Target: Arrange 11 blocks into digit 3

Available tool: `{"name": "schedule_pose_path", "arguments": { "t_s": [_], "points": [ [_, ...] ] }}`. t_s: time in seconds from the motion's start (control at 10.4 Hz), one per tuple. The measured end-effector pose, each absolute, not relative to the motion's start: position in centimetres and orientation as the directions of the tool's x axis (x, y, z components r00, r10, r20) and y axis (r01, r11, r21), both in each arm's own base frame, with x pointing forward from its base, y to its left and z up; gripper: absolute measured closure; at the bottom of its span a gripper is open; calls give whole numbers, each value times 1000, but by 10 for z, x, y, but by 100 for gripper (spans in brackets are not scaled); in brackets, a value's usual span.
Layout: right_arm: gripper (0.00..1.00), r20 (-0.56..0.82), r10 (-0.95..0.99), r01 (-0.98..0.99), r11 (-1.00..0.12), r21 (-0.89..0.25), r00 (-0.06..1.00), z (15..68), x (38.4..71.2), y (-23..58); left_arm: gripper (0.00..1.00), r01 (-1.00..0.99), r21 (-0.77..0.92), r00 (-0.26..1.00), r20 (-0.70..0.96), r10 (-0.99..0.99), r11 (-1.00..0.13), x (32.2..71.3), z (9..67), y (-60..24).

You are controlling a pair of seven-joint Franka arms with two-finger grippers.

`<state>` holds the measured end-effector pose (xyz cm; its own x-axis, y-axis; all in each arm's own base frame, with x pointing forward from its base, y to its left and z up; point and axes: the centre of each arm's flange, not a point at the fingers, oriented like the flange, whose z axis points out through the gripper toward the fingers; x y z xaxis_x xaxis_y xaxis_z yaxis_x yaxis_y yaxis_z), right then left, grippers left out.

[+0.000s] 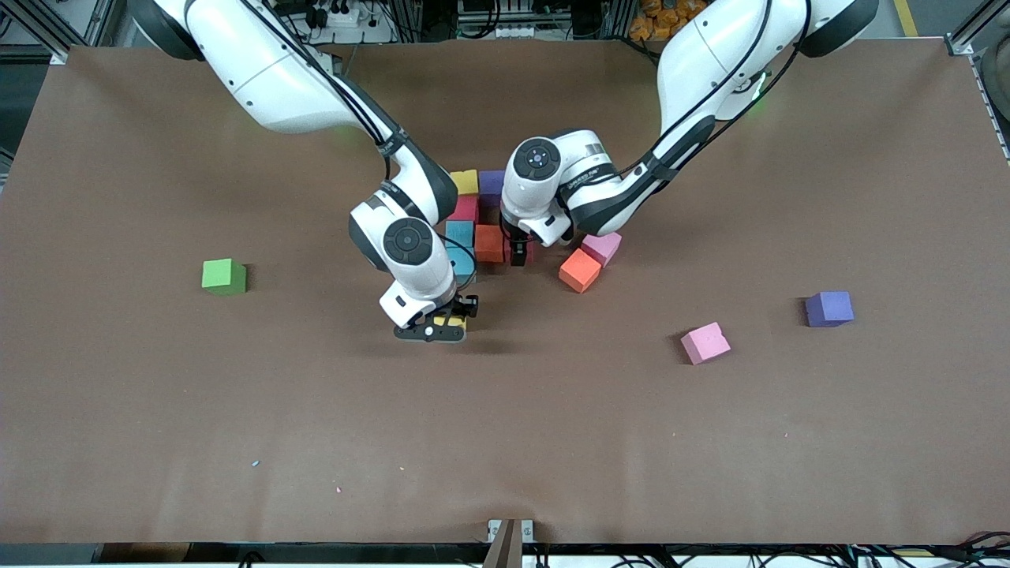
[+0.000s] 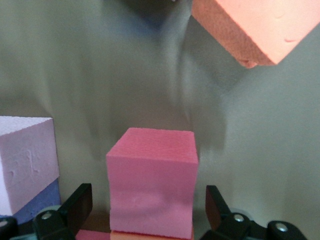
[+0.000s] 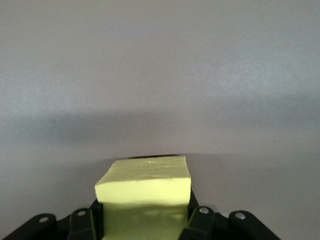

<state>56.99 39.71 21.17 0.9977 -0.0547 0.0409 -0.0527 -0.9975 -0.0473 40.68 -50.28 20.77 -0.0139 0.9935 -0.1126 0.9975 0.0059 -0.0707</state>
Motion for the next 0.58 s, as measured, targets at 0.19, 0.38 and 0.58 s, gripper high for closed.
{"name": "schedule_pose_path", "arguments": {
  "t_s": [0.19, 0.38, 0.58],
  "points": [
    [41, 37, -68, -66, -996, -60, 997, 216, 560, 406, 0, 998, -56, -8, -93, 996, 3, 411, 218, -500],
    [41, 41, -66, -64, -996, -64, 997, 224, 555, 409, 0, 1000, -27, 0, -70, 998, -2, 416, 237, -497],
    [41, 44, -61, -58, -996, -60, 997, 225, 553, 409, 0, 1000, 2, 22, -38, 999, -21, 416, 259, -494]
  ]
}}
